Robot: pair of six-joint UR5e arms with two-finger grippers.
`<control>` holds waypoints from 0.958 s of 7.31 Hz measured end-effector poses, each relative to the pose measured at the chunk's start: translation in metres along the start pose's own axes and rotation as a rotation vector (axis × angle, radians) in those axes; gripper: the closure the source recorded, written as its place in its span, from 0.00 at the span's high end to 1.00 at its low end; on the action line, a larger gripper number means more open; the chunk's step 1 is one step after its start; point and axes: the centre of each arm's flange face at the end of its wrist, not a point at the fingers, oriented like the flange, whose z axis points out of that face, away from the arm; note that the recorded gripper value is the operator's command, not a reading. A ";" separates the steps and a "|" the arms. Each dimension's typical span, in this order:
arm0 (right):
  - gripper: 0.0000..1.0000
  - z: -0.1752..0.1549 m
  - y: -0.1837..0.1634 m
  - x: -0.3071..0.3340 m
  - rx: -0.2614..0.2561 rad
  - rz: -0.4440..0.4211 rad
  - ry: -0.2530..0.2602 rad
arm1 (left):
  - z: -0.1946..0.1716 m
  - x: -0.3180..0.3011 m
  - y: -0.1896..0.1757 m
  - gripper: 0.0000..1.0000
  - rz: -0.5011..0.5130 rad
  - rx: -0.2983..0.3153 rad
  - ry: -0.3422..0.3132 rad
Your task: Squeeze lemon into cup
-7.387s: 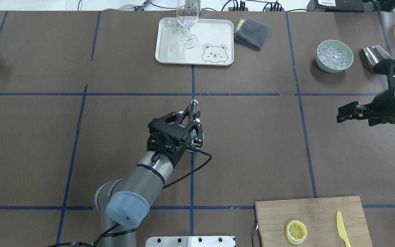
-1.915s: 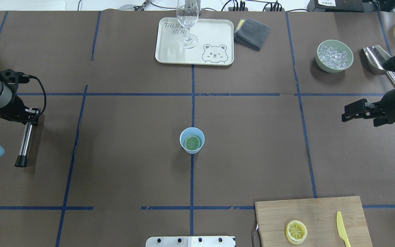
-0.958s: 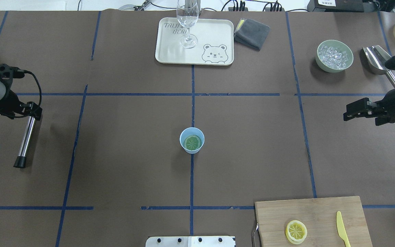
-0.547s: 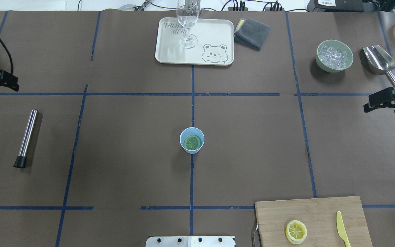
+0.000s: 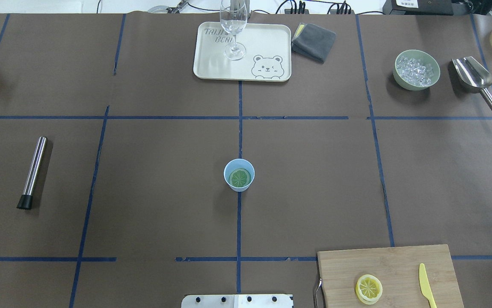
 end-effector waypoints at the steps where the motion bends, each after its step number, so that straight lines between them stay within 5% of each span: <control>1: 1.00 -0.005 0.000 0.021 -0.014 -0.023 0.012 | -0.004 -0.021 0.003 1.00 -0.001 -0.011 0.003; 7: 1.00 -0.001 -0.006 0.051 -0.043 -0.071 0.028 | -0.021 -0.105 0.012 1.00 0.109 0.000 -0.008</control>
